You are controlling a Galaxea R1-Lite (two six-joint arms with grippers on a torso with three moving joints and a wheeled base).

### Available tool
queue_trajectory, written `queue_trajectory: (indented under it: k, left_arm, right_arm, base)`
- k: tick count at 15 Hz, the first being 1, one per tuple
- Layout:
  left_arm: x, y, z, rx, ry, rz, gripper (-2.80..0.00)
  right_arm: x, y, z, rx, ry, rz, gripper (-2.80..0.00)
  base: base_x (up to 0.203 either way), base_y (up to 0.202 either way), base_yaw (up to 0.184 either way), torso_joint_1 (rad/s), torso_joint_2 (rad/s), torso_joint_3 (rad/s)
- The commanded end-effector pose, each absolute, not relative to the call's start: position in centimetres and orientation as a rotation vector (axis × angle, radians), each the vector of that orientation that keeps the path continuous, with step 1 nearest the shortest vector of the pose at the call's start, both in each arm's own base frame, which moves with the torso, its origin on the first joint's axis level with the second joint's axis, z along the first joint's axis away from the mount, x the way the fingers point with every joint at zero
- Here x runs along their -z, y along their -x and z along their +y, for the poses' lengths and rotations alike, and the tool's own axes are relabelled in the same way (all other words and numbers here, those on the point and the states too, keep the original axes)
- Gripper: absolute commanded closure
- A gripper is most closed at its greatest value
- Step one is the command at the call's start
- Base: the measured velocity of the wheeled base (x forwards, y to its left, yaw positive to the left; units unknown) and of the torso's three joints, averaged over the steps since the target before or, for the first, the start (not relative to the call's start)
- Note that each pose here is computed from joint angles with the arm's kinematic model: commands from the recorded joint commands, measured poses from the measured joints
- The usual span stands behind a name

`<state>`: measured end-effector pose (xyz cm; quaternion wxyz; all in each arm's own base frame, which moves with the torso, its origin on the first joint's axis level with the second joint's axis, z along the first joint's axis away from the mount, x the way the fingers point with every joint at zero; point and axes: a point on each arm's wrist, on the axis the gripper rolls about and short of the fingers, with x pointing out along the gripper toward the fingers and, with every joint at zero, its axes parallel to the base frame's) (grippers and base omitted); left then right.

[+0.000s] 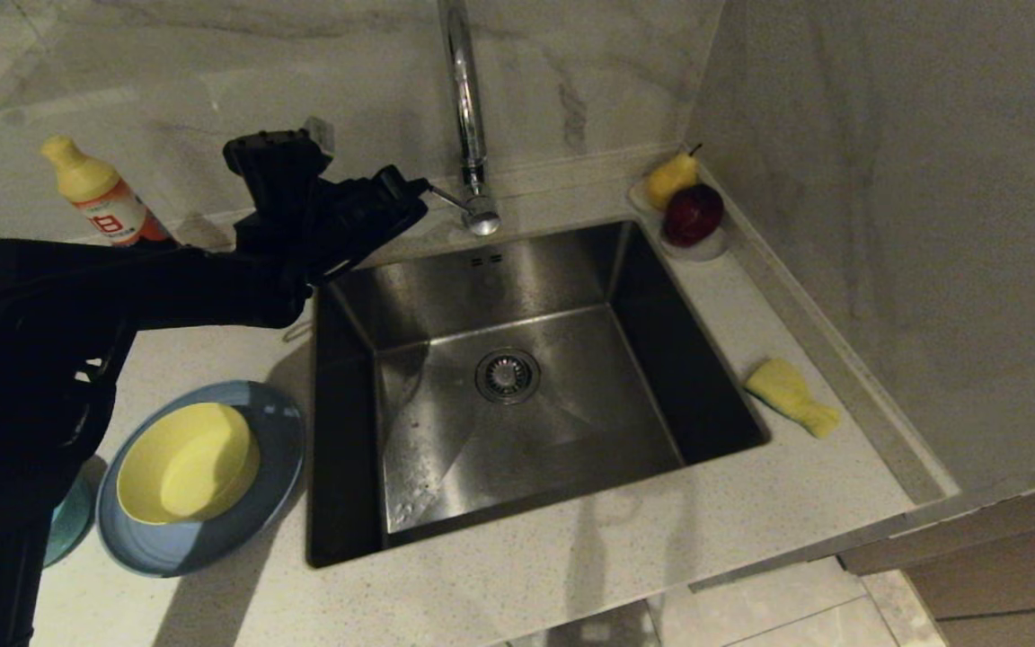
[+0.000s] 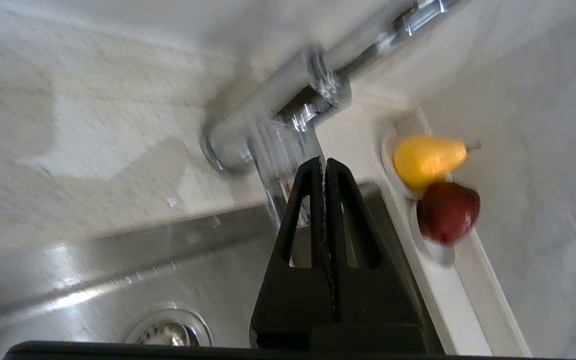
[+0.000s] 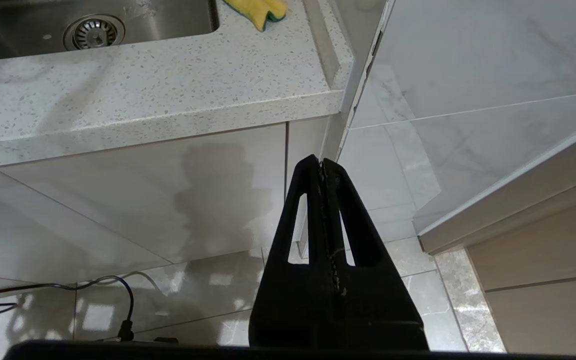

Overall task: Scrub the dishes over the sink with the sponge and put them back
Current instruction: Turn on the faucet

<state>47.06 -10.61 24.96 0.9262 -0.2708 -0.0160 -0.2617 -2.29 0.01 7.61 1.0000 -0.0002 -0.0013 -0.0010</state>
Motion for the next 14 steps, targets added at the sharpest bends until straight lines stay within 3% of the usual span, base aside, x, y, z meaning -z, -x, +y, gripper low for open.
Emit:
queue_trajectory:
  k: [1,8,14]
  left_arm:
    - [-24.5,-46.9,-11.1,0.543,0.560,-0.013,0.00]
    - [-25.1,-45.4,-11.3,0.547,0.555,0.008,0.00]
    - [-29.9,-42.7,-7.8,0.425,0.556,-0.115,0.00]
  right_arm:
    - [-7.6,2.3,0.0,0.002,0.001,-0.003,0.00]
    - [-7.6,2.3,0.0,0.002,0.001,-0.003,0.00]
    - [-7.6,2.3,0.0,0.002,0.000,-0.003,0.00]
  base:
    - [0.000,0.000,0.000,0.000,0.00,0.000]
    - [0.000,0.000,0.000,0.000,0.00,0.000]
    - [0.000,0.000,0.000,0.000,0.00,0.000]
